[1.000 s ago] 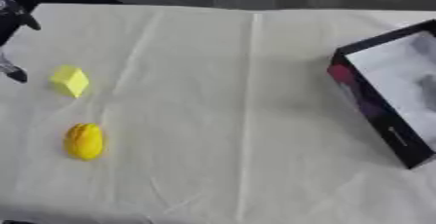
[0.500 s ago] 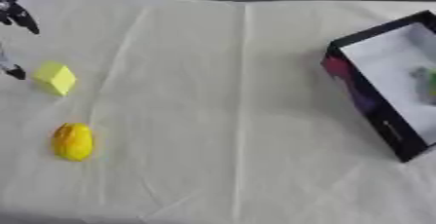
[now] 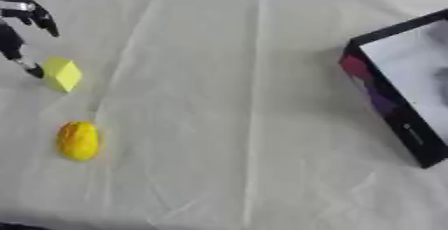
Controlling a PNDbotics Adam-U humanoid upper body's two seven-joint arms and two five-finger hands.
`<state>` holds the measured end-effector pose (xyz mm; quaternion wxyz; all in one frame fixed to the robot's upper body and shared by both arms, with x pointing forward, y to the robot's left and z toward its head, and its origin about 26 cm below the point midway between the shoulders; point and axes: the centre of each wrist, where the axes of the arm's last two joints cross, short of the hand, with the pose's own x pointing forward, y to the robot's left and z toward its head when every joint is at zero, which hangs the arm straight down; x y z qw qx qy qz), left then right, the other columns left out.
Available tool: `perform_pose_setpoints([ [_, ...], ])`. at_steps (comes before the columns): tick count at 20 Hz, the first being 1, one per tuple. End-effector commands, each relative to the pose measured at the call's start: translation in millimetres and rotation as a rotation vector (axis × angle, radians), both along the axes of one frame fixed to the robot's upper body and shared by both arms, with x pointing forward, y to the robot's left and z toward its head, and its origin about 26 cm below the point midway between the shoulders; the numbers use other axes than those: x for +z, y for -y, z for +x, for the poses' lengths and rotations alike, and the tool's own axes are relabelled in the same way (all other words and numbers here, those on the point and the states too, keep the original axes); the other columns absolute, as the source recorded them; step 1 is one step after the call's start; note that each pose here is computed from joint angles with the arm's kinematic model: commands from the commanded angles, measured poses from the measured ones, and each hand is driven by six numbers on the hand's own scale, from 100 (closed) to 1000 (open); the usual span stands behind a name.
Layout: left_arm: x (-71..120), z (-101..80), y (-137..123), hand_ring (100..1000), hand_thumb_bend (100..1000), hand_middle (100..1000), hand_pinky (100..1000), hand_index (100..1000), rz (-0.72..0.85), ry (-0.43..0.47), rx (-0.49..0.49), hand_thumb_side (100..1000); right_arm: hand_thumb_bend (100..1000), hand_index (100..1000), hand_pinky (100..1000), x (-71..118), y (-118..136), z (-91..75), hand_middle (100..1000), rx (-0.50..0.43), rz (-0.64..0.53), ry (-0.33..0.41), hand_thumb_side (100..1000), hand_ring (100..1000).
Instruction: Pick up the objects with one hand, pass them to the other hand, and then place them into the box on the other side of the table.
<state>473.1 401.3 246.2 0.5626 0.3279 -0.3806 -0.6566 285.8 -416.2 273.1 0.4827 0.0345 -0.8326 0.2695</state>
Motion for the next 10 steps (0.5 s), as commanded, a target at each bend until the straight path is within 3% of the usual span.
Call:
perform_pose_setpoints([
  [1,17.3,-2.0,-6.1,877,715,760,927,723,0.030,0.041,0.010,100,100,1000,1000,14.7,2.4,-3.5,953,-0.014,-0.014,0.025,593,941],
  [10,-1.4,0.3,-6.8,876,687,760,928,731,0.107,0.058,0.002,100,100,1000,1000,7.7,3.7,-3.1,949,-0.037,-0.032,0.018,601,936],
])
